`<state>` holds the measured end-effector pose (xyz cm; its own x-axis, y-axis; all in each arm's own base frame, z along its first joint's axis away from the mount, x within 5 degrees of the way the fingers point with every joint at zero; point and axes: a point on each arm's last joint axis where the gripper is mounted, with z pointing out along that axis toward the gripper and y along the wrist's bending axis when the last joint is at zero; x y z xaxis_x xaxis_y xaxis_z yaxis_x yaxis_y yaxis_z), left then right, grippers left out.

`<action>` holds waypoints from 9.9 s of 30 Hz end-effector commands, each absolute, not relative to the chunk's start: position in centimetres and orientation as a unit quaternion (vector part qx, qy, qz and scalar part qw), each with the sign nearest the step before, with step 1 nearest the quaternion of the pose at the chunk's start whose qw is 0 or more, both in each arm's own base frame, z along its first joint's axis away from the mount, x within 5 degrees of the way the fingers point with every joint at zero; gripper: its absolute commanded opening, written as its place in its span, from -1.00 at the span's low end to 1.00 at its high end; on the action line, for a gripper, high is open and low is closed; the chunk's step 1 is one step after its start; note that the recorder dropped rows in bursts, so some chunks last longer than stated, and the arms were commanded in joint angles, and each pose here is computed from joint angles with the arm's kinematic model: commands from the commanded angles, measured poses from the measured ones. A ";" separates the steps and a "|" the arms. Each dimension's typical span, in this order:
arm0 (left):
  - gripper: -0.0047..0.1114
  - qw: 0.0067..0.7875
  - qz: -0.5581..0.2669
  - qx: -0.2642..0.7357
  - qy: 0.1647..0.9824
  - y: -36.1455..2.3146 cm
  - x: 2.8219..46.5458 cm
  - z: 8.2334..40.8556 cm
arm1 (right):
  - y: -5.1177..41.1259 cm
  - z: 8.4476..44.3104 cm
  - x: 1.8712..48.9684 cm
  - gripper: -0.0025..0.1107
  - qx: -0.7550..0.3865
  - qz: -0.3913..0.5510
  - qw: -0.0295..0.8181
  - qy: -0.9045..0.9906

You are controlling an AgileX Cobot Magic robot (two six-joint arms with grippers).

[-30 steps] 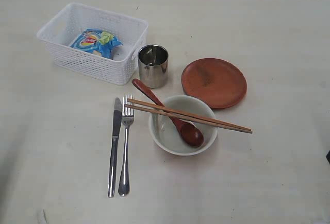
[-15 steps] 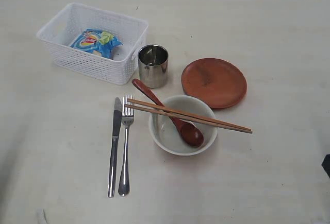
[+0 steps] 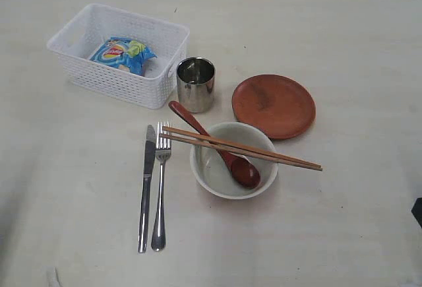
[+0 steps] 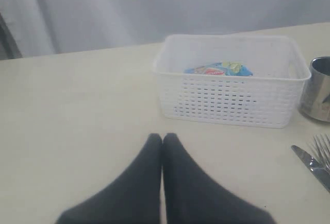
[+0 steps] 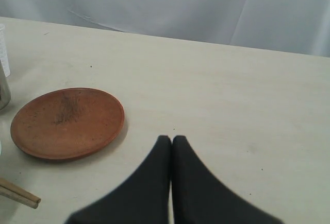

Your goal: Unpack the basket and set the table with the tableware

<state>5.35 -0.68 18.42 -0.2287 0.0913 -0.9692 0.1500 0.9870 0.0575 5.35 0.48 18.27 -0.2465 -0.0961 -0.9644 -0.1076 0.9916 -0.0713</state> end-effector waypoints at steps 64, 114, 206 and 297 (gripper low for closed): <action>0.08 0.341 -0.156 0.075 0.924 -7.0 28.7 35.2 | 0.4 18.3 5.3 -0.95 -0.065 -0.003 0.613 0.787; -0.92 0.184 -0.047 0.226 0.956 -13.9 41.2 19.8 | 0.4 18.3 5.3 -0.95 -0.065 -0.003 0.613 0.787; -0.71 0.365 -0.112 0.521 0.763 -37.1 28.3 21.4 | 0.4 18.3 5.3 -0.95 -0.065 -0.003 0.613 0.787; -0.92 0.355 -0.176 0.427 0.813 -38.0 28.9 19.8 | 0.4 18.3 5.3 -0.95 -0.064 -0.002 0.613 0.788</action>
<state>28.52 -37.52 21.18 -0.3491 0.6000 -0.7198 0.8332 0.5503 0.0546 5.35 0.47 18.27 -0.2467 -0.0957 -0.9644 -0.1061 0.9918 -0.0713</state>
